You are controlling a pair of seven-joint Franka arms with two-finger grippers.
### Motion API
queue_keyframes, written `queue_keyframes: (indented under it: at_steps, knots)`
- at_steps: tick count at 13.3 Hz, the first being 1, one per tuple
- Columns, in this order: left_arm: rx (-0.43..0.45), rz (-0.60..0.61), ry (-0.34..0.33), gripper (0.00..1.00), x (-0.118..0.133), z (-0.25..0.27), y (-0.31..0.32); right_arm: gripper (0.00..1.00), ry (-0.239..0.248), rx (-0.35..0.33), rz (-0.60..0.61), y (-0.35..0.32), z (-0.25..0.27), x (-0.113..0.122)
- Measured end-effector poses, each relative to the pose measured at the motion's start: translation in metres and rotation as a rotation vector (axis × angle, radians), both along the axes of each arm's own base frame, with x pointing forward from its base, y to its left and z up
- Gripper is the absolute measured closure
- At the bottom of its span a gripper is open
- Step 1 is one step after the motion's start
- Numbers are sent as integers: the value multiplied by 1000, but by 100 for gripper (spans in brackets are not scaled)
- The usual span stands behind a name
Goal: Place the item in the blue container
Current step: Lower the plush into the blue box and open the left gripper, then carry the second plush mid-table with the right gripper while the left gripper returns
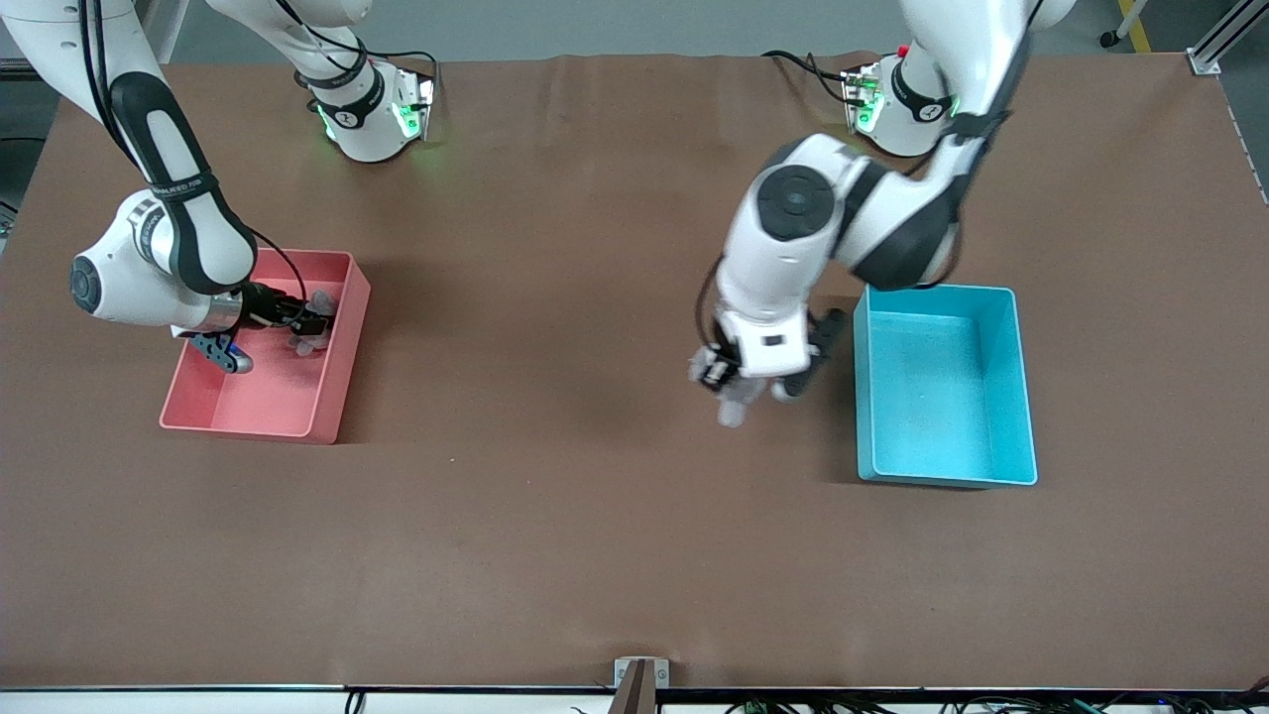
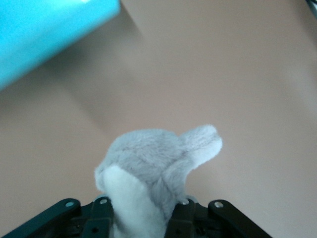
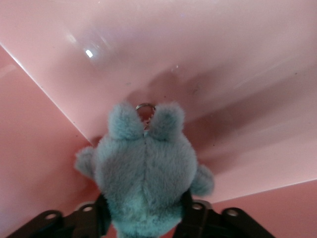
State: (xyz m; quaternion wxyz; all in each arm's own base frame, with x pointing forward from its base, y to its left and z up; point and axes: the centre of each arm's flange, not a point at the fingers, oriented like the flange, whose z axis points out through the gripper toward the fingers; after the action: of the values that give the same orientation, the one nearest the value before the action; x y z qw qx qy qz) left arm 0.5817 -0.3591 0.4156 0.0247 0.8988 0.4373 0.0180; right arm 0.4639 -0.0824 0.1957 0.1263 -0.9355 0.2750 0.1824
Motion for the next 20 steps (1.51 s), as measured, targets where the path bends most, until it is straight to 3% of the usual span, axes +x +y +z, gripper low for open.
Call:
queue_keyframes:
  at_steps: [3,4,8,12,14,17,19,20]
  knots:
    - [64,-99,117,72,28,-14,91,79,6,12,0,0,4,4]
    - [73,-140,154,72,35,-18,120,82,12,21,4,1,8,7]
    - [59,-330,276,72,46,-46,228,86,43,64,38,-8,47,35]
    - [33,-369,362,73,44,-93,283,87,133,33,21,-30,161,82]
    - [60,-374,379,60,48,-119,294,87,144,7,-24,-12,195,97]
    - [95,-384,387,26,51,-140,307,87,170,-29,-98,69,208,113]
    - [96,-402,370,4,54,-130,306,87,157,-82,-156,135,212,120]
    - [94,-436,358,0,55,-120,305,87,142,-111,-186,170,213,121]
